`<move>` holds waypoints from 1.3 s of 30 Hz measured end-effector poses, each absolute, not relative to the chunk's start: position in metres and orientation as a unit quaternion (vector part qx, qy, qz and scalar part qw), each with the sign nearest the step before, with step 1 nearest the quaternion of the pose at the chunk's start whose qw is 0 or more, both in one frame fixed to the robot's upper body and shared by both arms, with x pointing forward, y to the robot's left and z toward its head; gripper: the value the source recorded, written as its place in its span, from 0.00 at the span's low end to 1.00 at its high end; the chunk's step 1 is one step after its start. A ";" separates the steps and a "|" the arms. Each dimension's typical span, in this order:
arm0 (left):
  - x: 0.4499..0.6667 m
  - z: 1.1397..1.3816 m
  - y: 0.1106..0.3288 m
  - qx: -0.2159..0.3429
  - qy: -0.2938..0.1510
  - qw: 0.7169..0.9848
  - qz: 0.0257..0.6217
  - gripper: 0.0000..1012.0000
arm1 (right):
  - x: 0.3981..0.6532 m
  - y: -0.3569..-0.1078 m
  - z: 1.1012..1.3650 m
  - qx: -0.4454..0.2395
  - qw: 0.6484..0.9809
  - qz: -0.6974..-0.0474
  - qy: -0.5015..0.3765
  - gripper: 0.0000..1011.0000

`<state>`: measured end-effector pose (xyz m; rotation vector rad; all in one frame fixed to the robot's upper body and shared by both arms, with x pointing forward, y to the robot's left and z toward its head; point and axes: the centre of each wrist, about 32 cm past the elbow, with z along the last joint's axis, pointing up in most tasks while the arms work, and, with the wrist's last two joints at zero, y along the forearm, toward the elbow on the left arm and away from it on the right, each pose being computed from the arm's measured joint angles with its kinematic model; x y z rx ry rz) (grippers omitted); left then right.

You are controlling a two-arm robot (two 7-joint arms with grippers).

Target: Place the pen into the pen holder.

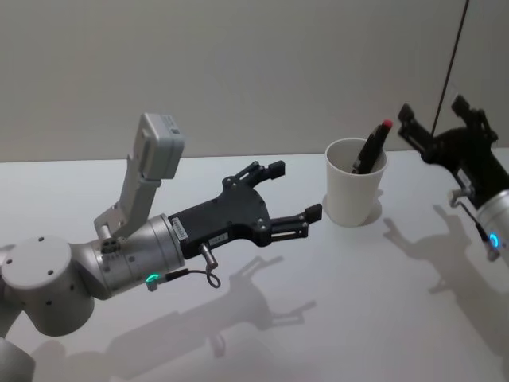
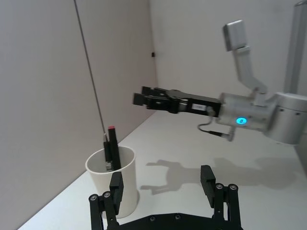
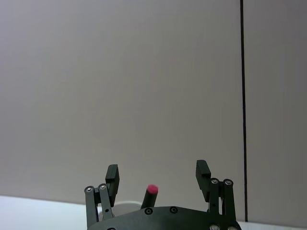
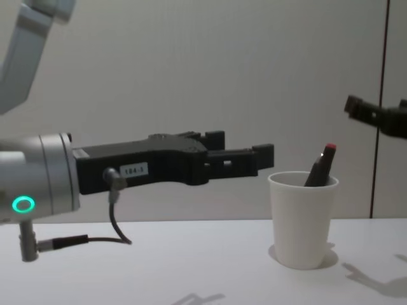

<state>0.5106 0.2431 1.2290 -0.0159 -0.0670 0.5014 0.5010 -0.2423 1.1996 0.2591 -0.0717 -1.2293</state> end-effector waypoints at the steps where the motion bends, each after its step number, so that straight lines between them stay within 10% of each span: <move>1: 0.510 1.229 0.242 -0.007 -0.034 0.967 0.253 0.99 | 0.499 -0.242 1.199 0.118 0.809 -0.575 -0.033 0.99; 39: 0.497 1.210 0.210 0.027 -0.099 0.880 0.463 0.99 | 0.443 -0.237 1.189 0.012 0.816 -0.577 -0.035 0.99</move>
